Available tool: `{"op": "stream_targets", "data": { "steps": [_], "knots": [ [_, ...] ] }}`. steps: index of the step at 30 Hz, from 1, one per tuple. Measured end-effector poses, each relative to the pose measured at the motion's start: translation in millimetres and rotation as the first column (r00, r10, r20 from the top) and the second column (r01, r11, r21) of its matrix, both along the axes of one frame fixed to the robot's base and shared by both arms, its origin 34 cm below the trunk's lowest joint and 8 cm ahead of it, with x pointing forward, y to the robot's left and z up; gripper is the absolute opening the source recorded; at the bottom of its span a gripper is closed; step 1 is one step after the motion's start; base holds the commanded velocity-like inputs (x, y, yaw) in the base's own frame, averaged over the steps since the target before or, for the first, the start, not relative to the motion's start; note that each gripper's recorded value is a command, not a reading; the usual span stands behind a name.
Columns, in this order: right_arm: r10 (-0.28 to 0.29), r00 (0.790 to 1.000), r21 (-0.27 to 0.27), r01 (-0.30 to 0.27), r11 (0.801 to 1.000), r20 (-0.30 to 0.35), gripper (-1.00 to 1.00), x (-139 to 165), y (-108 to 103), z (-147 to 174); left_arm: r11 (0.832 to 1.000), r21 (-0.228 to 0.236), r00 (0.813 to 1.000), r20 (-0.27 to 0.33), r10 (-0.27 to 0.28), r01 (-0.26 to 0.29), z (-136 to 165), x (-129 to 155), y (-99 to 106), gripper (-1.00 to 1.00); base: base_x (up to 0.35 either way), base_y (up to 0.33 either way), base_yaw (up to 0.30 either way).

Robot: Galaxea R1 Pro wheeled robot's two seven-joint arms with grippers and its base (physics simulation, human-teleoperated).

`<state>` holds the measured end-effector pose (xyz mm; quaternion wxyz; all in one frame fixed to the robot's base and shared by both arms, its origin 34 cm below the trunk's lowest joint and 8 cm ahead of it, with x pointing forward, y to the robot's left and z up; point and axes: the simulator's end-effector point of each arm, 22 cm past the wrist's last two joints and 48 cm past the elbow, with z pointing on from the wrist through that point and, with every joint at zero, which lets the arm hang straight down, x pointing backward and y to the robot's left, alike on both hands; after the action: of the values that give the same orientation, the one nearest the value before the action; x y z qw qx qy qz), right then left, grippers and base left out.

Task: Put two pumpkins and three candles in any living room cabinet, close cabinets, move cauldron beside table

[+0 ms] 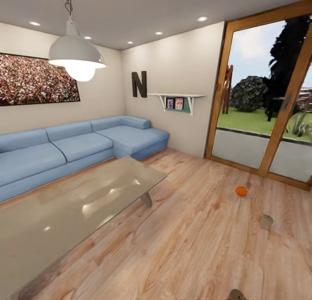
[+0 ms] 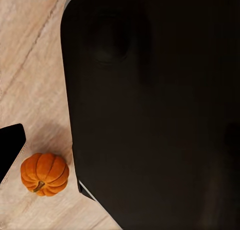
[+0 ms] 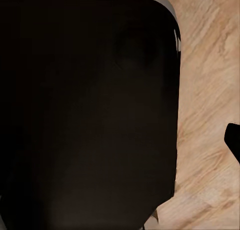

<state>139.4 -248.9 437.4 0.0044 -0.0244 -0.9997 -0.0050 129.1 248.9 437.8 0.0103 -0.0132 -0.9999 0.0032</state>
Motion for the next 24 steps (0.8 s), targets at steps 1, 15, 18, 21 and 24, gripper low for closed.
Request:
{"op": "stream_targets", "data": {
  "steps": [1, 15, 18, 21, 24],
  "knots": [
    [0.000, 1.000, 0.000, 0.000, 1.000, 0.003, 1.00, 0.6, 0.0, 0.0, 1.000, 0.000, 1.000, 0.000, 0.000, 0.000, 0.0, 0.1, -0.1, 1.00, -0.002, 0.000, -0.292],
    [0.000, 1.000, -0.001, 0.000, 1.000, 0.014, 1.00, 2.7, -0.2, 0.0, 1.000, 0.000, 1.000, 0.000, 0.000, 0.000, 0.0, 0.0, -0.2, 1.00, 0.000, 0.000, -0.292],
    [0.000, 1.000, -0.001, 0.000, 1.000, 0.015, 1.00, 2.9, -0.2, 0.0, 1.000, 0.000, 1.000, 0.000, -0.001, 0.001, 0.0, 0.0, -0.1, 1.00, 0.000, 0.000, -0.292],
    [0.000, 1.000, -0.001, 0.000, 1.000, 0.015, 1.00, 3.0, -0.2, 0.0, 1.000, -0.001, 1.000, 0.000, -0.005, 0.005, 0.0, 0.0, -0.3, 1.00, 0.000, 0.000, -0.292],
    [0.000, 1.000, -0.001, 0.000, 1.000, 0.015, 1.00, 3.0, -0.2, 0.0, 1.000, -0.001, 1.000, 0.000, -0.015, 0.015, 0.0, 0.0, -0.4, 1.00, 0.000, 0.000, -0.292]
  ]
}}
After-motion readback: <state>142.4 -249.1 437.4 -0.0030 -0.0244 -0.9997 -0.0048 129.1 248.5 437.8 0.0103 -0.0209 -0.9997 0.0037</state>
